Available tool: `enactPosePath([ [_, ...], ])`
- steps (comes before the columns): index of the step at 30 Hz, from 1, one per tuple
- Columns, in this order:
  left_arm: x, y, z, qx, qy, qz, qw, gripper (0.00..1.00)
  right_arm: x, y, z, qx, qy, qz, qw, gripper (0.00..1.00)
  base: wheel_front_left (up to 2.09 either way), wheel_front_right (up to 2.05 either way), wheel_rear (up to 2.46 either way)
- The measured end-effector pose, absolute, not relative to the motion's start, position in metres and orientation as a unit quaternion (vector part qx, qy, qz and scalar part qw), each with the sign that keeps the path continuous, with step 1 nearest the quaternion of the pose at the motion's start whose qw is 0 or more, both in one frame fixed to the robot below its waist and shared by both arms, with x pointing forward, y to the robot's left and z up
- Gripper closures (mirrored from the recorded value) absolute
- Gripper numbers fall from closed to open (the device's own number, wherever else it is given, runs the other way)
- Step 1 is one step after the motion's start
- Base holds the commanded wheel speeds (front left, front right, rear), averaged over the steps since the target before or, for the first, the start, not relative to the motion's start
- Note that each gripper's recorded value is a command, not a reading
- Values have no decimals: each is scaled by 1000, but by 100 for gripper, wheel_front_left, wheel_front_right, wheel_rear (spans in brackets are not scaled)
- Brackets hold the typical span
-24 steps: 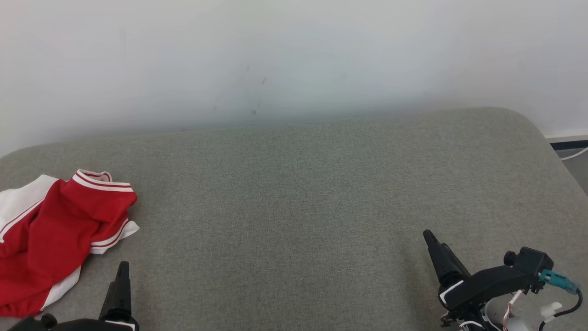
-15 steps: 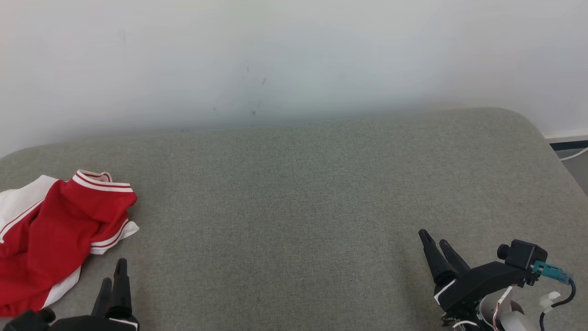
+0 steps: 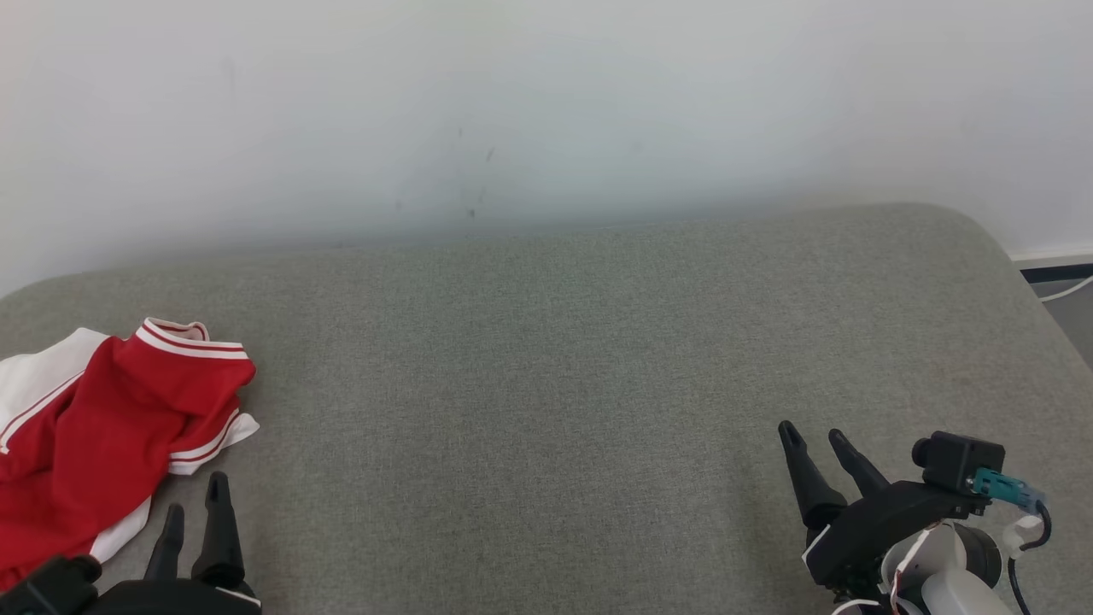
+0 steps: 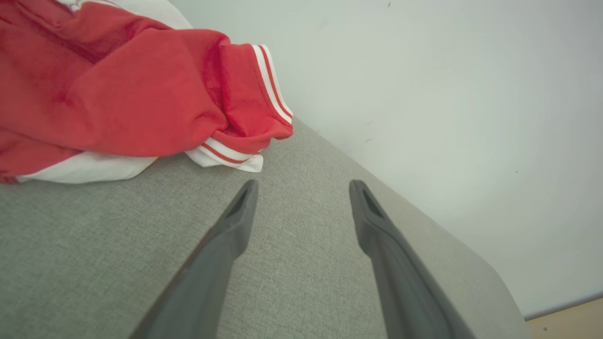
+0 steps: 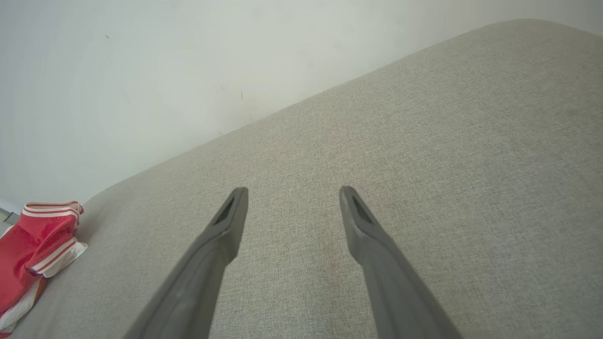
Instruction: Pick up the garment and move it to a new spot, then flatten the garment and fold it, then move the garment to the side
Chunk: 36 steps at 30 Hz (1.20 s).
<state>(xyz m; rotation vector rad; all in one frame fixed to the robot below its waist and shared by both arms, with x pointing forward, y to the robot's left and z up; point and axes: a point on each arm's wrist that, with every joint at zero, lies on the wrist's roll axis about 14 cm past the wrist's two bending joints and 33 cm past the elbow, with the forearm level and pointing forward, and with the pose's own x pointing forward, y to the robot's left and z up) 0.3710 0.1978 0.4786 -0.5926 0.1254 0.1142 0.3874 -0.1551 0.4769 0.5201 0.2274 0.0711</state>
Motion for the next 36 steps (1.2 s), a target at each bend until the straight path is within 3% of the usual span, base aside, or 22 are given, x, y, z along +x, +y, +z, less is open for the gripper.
enactPosePath([
  [19, 370, 185, 497, -123, 55, 14, 991, 0, 387, -147, 489, 103, 100, 66, 987, 0, 0, 0, 0],
  [36, 367, 186, 510, 15, 53, 2, 998, 0, 390, -154, 511, -28, 64, 67, 995, 0, 0, 0, 0],
])
